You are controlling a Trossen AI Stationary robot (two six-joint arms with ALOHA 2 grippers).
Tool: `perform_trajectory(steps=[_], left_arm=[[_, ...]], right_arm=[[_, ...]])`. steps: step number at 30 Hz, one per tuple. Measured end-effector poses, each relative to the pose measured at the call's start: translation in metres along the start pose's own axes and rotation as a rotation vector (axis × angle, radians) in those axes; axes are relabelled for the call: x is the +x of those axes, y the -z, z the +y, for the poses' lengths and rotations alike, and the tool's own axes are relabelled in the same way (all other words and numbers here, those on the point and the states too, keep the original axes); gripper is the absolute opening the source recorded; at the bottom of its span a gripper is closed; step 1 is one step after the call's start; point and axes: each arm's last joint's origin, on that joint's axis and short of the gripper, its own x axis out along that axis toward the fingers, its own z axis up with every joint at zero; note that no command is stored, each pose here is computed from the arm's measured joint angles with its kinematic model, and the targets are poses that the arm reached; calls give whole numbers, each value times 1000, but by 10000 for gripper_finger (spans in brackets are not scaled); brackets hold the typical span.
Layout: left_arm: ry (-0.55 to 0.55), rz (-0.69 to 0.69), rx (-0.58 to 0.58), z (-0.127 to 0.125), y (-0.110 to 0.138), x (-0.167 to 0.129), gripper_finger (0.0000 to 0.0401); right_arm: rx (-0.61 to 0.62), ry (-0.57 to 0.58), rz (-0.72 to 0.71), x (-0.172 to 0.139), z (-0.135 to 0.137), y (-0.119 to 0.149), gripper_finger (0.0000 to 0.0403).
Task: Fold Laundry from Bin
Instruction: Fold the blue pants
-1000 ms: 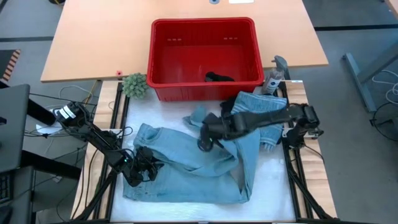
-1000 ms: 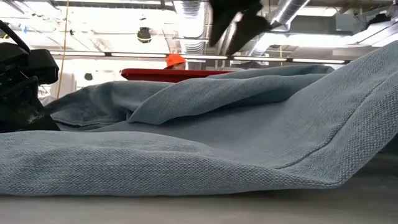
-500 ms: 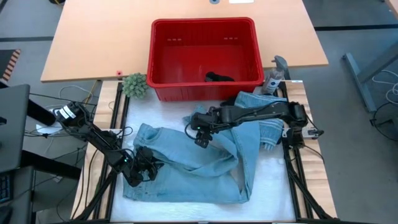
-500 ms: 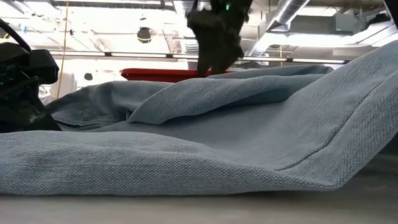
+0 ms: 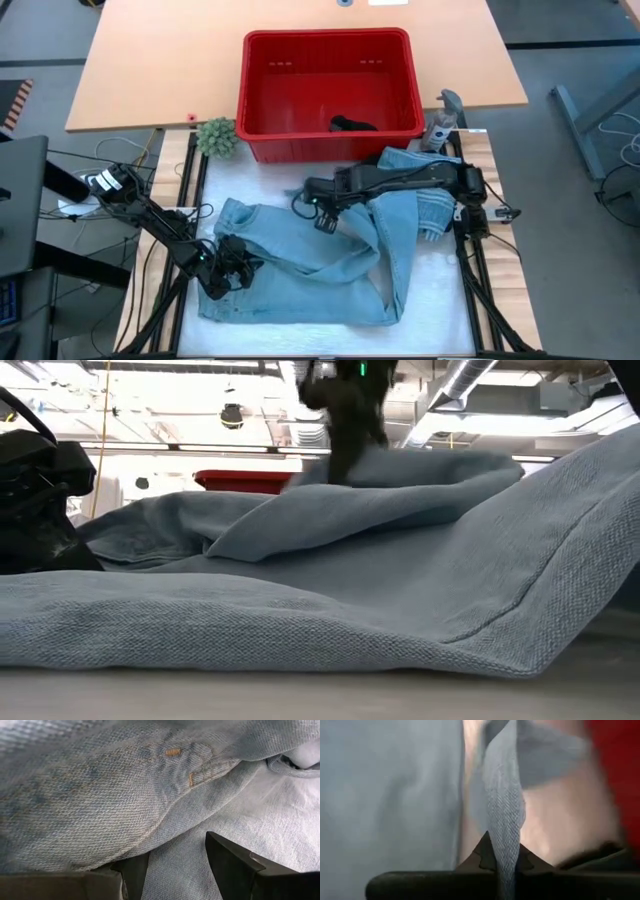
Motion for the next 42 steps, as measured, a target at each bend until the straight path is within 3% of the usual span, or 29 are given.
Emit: perform_trajectory(steps=[3,6,8,11,14,17,23,29,33,37,42], left_arm=[[-4,-3,-12,0,-1,1,189],[-10,-8,-32,0,-3,2,189],[-12,-12,-38,0,-3,3,189],[-15,-14,-45,0,-4,3,189],[-14,-17,-44,0,-4,3,189],[-19,-17,-45,1,-4,3,189],[-26,-18,-43,2,-4,3,189],[-30,-13,-49,2,-4,3,189],[-32,-11,-48,2,-4,3,189],[-33,-10,-48,3,-4,3,189],[-33,-9,-49,3,-4,3,189]], right_arm=[[26,20,-112,-48,-10,-12,28],[89,127,-227,-105,-21,-8,28],[171,190,-242,-134,-30,5,28],[286,266,-157,-162,-40,38,28],[337,247,-209,-180,-32,66,28],[342,179,-257,-190,-23,92,28],[439,186,-196,-183,-17,154,57],[481,88,18,-164,-11,214,67],[476,31,73,-167,-8,242,94],[507,-138,-2,-186,-8,250,145],[505,-357,-293,-212,-8,233,215]])
